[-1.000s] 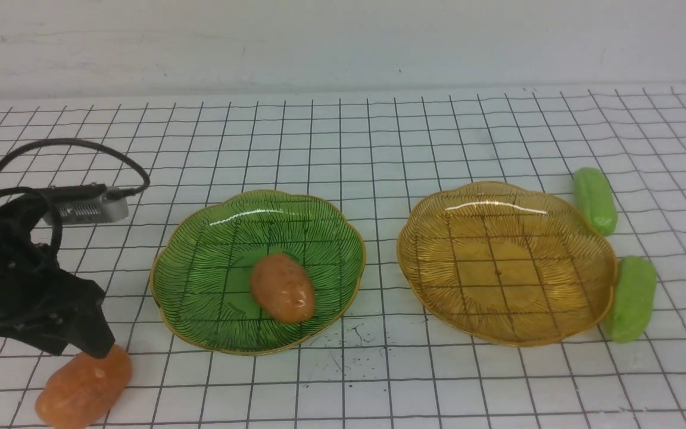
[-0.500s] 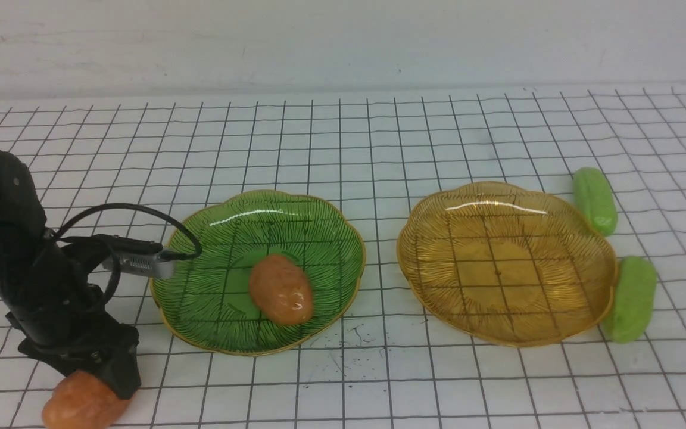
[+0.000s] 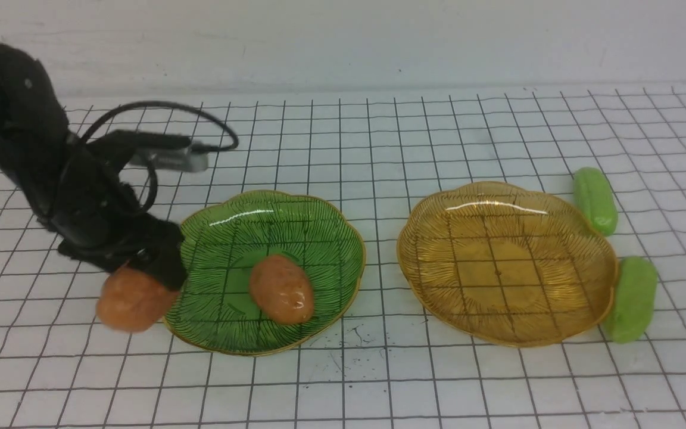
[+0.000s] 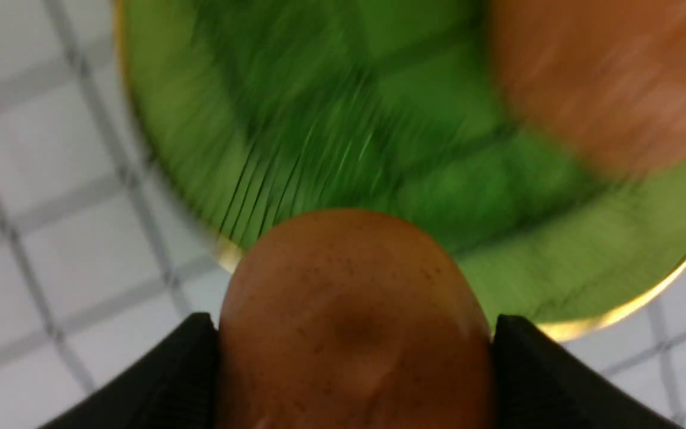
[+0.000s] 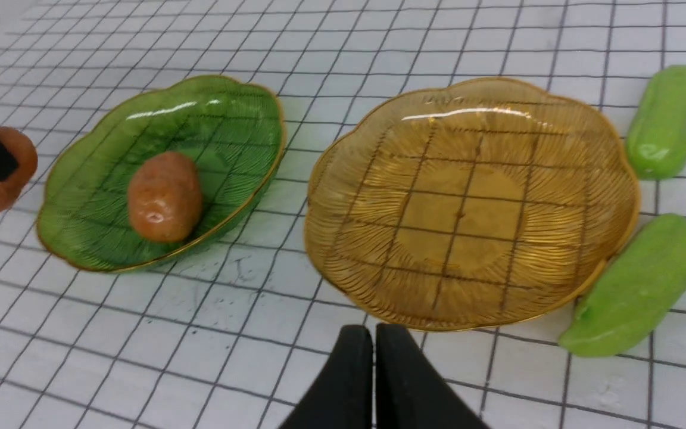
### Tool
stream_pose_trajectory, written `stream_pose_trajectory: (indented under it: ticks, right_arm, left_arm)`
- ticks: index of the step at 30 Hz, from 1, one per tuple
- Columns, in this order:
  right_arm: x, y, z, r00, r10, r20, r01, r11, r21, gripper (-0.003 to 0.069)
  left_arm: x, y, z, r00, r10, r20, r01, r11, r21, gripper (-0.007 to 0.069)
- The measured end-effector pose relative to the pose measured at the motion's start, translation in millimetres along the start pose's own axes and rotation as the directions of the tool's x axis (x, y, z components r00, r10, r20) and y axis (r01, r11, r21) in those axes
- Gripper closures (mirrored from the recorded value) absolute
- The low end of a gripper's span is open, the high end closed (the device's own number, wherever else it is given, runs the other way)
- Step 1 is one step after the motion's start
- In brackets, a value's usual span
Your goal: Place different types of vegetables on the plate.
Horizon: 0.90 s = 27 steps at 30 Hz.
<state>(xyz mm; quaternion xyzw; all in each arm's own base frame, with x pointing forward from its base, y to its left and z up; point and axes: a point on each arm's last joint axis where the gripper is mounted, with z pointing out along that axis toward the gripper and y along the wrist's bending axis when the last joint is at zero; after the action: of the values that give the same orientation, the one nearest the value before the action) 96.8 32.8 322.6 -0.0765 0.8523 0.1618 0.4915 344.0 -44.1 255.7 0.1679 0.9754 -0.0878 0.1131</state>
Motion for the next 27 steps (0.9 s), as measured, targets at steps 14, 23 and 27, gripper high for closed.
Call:
stream_pose_trajectory:
  ticks: [14, 23, 27]
  right_arm:
    - [5, -15, 40, 0.965, 0.126, -0.231, -0.119, 0.992, 0.044, 0.0661]
    - [-21, -56, 65, 0.902, 0.22, -0.371, -0.125, 0.957, 0.263, 0.0661]
    - [-42, -103, 71, 0.855, 0.387, -0.345, -0.224, 0.876, 0.428, 0.0659]
  left_arm:
    - [-34, -28, 36, 0.987, 0.05, 0.152, -0.048, 0.999, -0.019, 0.0089]
    - [-29, -29, 36, 0.996, 0.028, 0.087, -0.027, 1.0, -0.007, 0.0051]
    - [-23, -31, 34, 0.999, -0.005, 0.034, 0.005, 1.0, 0.009, 0.02]
